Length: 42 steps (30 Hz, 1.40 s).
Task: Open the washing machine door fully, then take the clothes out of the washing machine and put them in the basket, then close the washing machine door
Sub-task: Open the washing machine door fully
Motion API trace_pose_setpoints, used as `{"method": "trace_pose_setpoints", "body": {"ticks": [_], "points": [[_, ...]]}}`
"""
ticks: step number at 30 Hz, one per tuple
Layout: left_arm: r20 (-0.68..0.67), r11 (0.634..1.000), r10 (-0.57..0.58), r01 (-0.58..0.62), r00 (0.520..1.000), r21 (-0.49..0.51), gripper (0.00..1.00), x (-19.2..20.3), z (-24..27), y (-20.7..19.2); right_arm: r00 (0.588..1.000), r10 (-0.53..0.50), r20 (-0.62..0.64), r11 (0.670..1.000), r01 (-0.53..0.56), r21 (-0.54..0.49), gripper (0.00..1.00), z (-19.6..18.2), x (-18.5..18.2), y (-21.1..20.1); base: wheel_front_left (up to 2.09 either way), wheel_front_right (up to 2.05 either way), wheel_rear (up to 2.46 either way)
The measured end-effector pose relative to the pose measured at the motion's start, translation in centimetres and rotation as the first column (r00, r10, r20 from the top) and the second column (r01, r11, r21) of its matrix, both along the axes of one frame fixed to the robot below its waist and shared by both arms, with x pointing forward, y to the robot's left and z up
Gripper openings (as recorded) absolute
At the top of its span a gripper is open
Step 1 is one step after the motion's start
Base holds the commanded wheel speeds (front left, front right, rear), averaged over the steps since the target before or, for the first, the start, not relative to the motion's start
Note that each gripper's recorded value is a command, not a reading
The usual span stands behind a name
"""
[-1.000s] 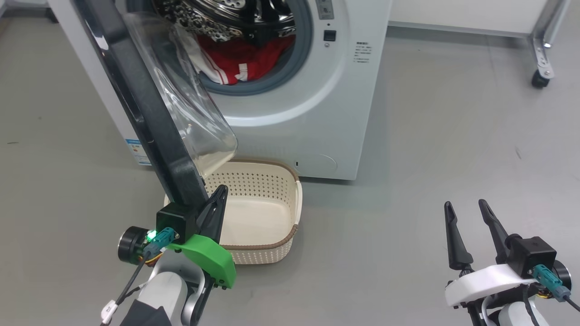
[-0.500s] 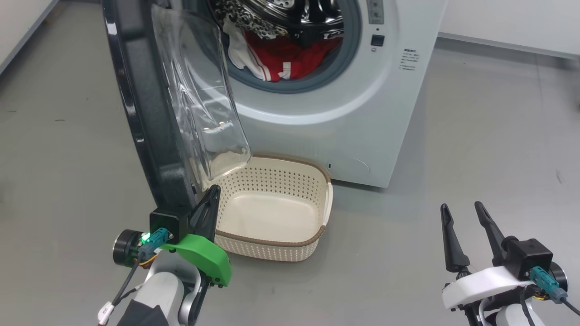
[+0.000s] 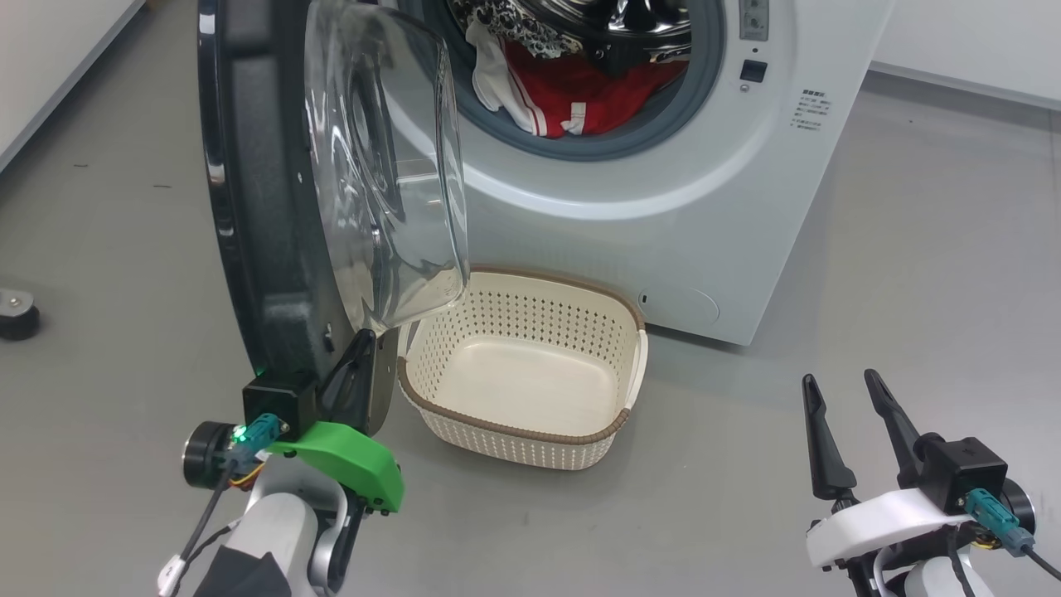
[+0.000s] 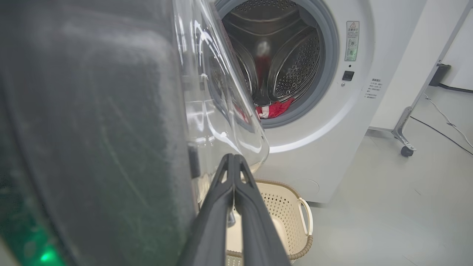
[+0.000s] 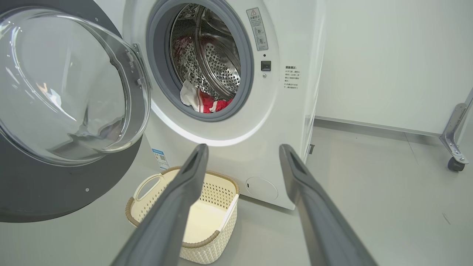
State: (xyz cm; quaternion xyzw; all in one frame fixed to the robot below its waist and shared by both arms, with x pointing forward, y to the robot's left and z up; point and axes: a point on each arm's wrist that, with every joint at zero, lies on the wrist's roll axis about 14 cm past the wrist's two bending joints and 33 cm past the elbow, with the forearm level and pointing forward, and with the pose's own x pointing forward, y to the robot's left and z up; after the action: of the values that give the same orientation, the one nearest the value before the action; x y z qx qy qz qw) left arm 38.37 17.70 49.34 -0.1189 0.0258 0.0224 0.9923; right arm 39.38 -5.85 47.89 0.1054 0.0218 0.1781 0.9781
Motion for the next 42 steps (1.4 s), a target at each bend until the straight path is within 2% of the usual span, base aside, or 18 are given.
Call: {"method": "trace_pose_setpoints", "body": {"ticks": [21, 30, 42], "points": [[-0.044, 0.983, 0.178, -0.18, 0.983, -0.025, 0.0, -0.2, -1.8, 6.0, 0.997, 0.043, -0.06, 0.999, -0.044, -0.019, 1.0, -2.6, 0.7, 0.9, 0.0, 0.0, 0.0], [-0.044, 0.956, 0.293, -0.294, 0.955, -0.021, 0.0, 0.1, -1.8, 10.3, 0.994, 0.074, -0.086, 0.996, -0.078, -0.036, 1.0, -4.0, 1.5, 1.3, 0.0, 0.0, 0.0], [-0.074, 0.884, 0.466, -0.467, 0.881, 0.017, 0.0, -1.0, -2.9, 17.5, 0.986, 0.113, -0.121, 0.991, -0.121, -0.064, 1.0, -6.0, 3.0, 1.8, 0.0, 0.0, 0.0]]}}
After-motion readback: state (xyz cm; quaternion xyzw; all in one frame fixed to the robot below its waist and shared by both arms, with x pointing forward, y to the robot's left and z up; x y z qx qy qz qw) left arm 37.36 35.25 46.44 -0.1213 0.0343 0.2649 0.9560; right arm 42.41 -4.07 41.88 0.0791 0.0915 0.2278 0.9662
